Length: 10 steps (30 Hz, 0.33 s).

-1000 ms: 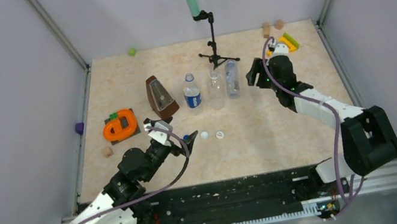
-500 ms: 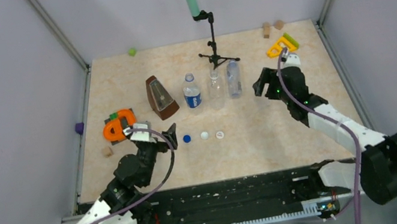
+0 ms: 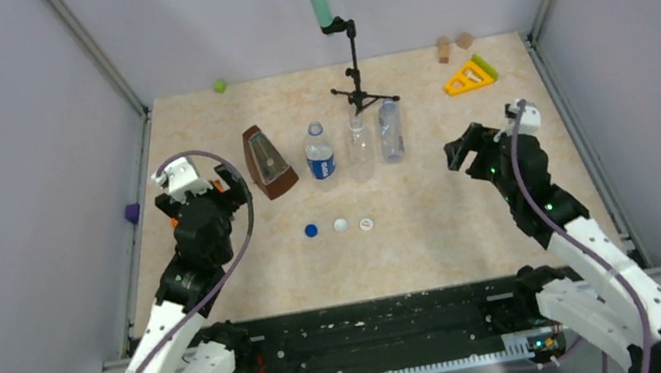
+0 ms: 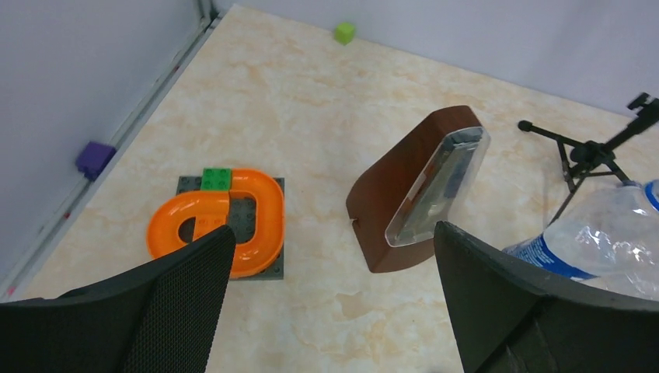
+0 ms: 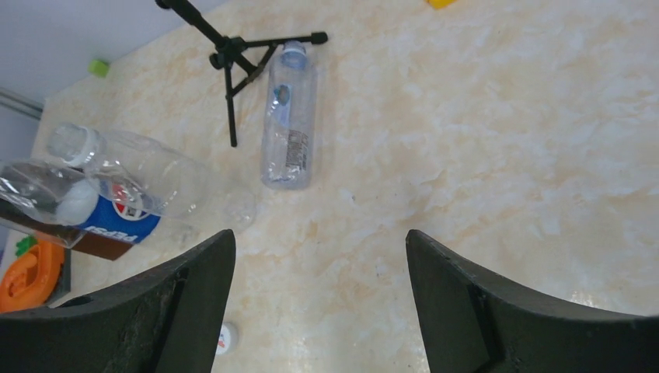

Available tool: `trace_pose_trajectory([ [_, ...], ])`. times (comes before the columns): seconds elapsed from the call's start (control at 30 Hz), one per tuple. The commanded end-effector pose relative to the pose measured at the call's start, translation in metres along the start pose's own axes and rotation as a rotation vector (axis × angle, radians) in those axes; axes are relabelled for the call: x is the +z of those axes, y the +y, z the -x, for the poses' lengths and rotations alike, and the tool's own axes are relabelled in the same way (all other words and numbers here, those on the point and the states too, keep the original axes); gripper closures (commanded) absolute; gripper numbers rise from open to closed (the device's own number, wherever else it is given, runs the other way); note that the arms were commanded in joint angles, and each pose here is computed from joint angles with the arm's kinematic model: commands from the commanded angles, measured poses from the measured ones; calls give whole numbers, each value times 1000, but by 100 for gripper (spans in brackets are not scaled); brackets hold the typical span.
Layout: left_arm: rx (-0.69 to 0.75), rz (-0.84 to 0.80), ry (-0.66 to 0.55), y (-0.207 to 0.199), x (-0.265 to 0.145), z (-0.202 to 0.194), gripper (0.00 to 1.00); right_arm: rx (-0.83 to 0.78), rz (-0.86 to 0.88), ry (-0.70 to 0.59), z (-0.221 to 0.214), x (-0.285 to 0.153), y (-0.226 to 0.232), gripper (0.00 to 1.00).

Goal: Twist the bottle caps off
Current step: Reset both arms

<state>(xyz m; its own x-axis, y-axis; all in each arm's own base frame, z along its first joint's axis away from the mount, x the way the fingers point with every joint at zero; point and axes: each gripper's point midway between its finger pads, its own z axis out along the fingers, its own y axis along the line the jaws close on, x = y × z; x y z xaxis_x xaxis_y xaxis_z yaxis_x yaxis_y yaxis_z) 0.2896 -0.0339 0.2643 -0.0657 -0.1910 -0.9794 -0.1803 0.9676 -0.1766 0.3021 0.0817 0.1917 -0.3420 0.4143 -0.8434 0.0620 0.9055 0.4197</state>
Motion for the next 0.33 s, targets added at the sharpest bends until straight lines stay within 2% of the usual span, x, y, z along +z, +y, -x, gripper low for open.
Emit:
trace_pose_trajectory([
  [0.0,-131,177,3,23,1,4,1,28,0,-111,31,-29,-1,20],
  [0.3,-143,204,10,27,-2,8,2,32,29,-189,52,-52,2,19],
])
